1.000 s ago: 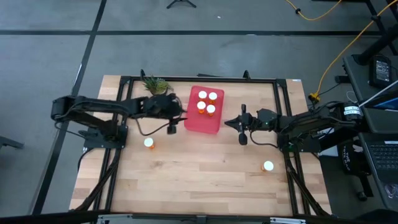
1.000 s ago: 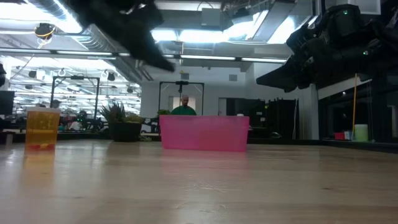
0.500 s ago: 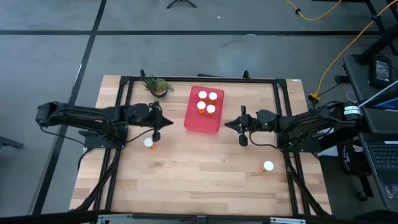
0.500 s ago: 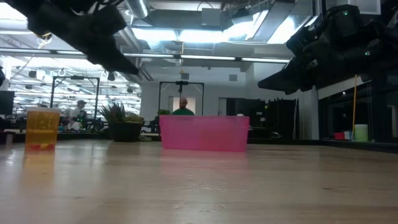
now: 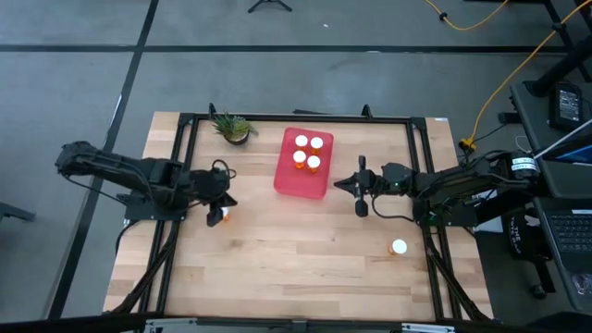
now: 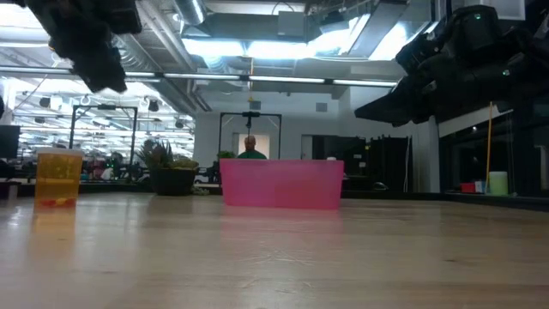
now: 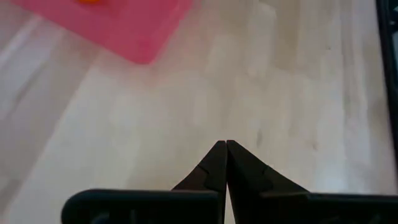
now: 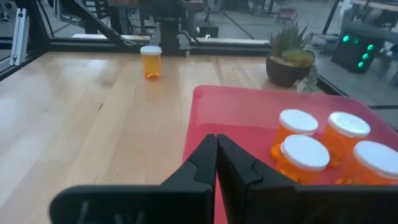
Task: Pick and place pill bottles into a basket
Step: Put the orange pill bottle into the red bin
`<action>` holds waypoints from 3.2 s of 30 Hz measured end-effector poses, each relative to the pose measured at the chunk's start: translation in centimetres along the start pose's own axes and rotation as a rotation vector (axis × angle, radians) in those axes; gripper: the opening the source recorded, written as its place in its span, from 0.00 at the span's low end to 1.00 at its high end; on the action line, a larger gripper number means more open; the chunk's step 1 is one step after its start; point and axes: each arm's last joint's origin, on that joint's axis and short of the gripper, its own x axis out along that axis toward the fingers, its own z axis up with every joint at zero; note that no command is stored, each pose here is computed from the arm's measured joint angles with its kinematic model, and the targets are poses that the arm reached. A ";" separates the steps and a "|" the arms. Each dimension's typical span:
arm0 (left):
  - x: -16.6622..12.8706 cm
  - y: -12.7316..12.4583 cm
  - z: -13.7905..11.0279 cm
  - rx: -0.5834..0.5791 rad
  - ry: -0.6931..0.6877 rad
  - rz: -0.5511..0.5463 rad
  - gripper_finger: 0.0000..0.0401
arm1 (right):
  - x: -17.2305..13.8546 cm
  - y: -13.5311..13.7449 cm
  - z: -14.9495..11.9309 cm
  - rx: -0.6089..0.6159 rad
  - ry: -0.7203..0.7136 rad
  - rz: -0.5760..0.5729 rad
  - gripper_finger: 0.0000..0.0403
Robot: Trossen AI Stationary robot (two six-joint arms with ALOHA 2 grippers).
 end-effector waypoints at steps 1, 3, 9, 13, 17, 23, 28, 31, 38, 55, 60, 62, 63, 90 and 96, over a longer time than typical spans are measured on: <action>-0.3 -0.3 0.0 0.001 0.013 -0.006 0.00 | 0.0 0.0 0.1 -0.004 -0.007 -0.002 0.04; -0.8 -1.0 -0.3 0.010 0.050 -0.024 0.00 | 0.0 -0.1 0.2 -0.019 -0.024 -0.005 0.04; -1.4 -3.3 -1.8 -0.100 0.077 -0.071 0.00 | 0.0 -0.1 0.4 -0.029 -0.039 -0.007 0.04; -1.7 -4.9 -3.2 -0.147 0.058 -0.056 0.00 | 0.0 -0.1 0.4 -0.030 -0.039 -0.006 0.04; -1.7 -6.6 -4.8 -0.205 0.044 -0.045 0.00 | 0.0 -0.1 0.4 -0.024 -0.039 -0.006 0.04; -0.9 -9.6 -6.6 -0.314 0.013 -0.097 0.00 | 0.0 -0.1 0.3 0.007 -0.034 -0.005 0.04; 0.1 -12.0 -7.6 -0.355 0.019 -0.098 0.00 | 0.0 -0.1 0.3 0.005 -0.036 -0.005 0.04; 0.4 -13.4 -7.6 -0.379 0.033 -0.086 0.00 | 0.0 -0.1 0.4 0.001 -0.040 -0.005 0.04; 0.4 -16.5 -7.0 -0.390 0.055 0.001 0.00 | 0.0 -0.1 0.4 -0.007 -0.042 -0.005 0.04; 2.8 -19.0 -10.9 -0.395 0.054 0.348 0.00 | 0.0 1.4 0.2 0.067 -0.013 0.085 0.04; 4.4 -19.0 -12.2 -0.346 0.075 0.418 0.01 | -0.1 2.2 0.2 0.070 -0.012 0.123 0.04; 5.1 -18.9 -12.5 -0.352 0.049 0.446 0.02 | -0.1 2.5 0.2 0.083 -0.012 0.135 0.04; 5.4 -18.9 -12.6 -0.353 0.037 0.457 0.04 | -0.1 2.6 0.2 0.086 -0.012 0.140 0.04; 7.6 -17.9 -11.5 -0.326 0.051 0.559 0.63 | -0.2 2.9 0.2 0.108 -0.010 0.154 0.04; 7.6 -17.4 -11.0 -0.291 -0.054 0.586 0.64 | -0.2 2.9 0.2 0.112 -0.009 0.154 0.04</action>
